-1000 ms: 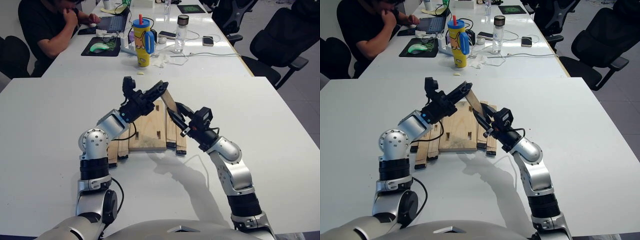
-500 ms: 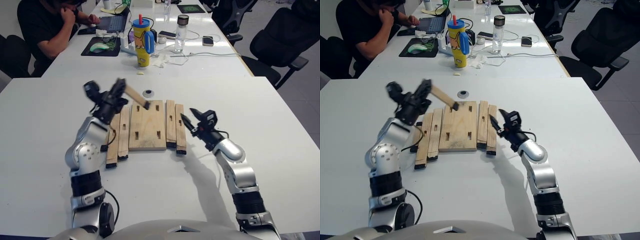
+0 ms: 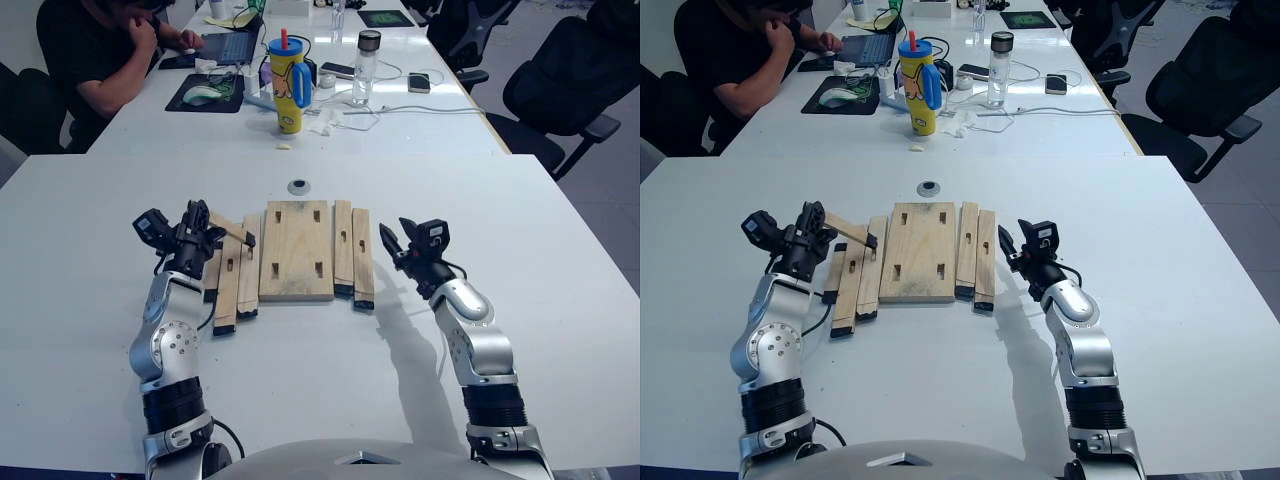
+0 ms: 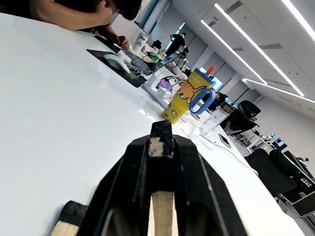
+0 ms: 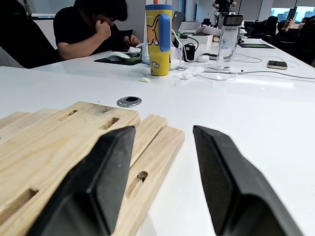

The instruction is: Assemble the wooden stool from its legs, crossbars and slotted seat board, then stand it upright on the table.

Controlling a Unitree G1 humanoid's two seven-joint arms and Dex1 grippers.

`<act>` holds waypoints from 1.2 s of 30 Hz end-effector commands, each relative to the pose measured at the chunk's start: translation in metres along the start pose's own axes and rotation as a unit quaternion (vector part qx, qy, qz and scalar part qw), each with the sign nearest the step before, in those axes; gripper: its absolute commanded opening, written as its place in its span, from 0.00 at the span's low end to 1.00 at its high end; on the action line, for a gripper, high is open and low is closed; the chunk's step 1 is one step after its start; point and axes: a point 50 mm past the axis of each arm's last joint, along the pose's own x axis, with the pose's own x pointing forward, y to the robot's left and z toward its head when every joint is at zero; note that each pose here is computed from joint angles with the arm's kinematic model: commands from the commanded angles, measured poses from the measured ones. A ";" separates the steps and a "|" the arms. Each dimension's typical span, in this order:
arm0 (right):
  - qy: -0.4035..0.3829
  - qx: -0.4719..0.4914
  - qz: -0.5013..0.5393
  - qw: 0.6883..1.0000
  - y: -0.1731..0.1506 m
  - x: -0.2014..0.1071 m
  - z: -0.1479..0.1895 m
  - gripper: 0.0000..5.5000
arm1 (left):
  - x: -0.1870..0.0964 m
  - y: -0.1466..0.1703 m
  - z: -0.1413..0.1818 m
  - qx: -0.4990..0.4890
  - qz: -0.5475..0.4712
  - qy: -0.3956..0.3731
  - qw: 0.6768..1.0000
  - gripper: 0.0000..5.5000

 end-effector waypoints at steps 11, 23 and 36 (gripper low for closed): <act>0.001 0.008 0.003 1.000 0.004 0.001 0.000 0.40 | -0.002 0.013 -0.004 0.039 0.033 0.023 0.998 0.08; 0.014 -0.018 0.000 1.000 0.006 0.001 0.000 0.40 | -0.013 0.020 -0.023 0.176 0.077 0.099 0.976 0.08; 0.041 -0.049 -0.006 0.998 0.017 -0.005 -0.007 0.40 | -0.025 0.022 -0.058 0.319 0.043 0.176 0.930 0.08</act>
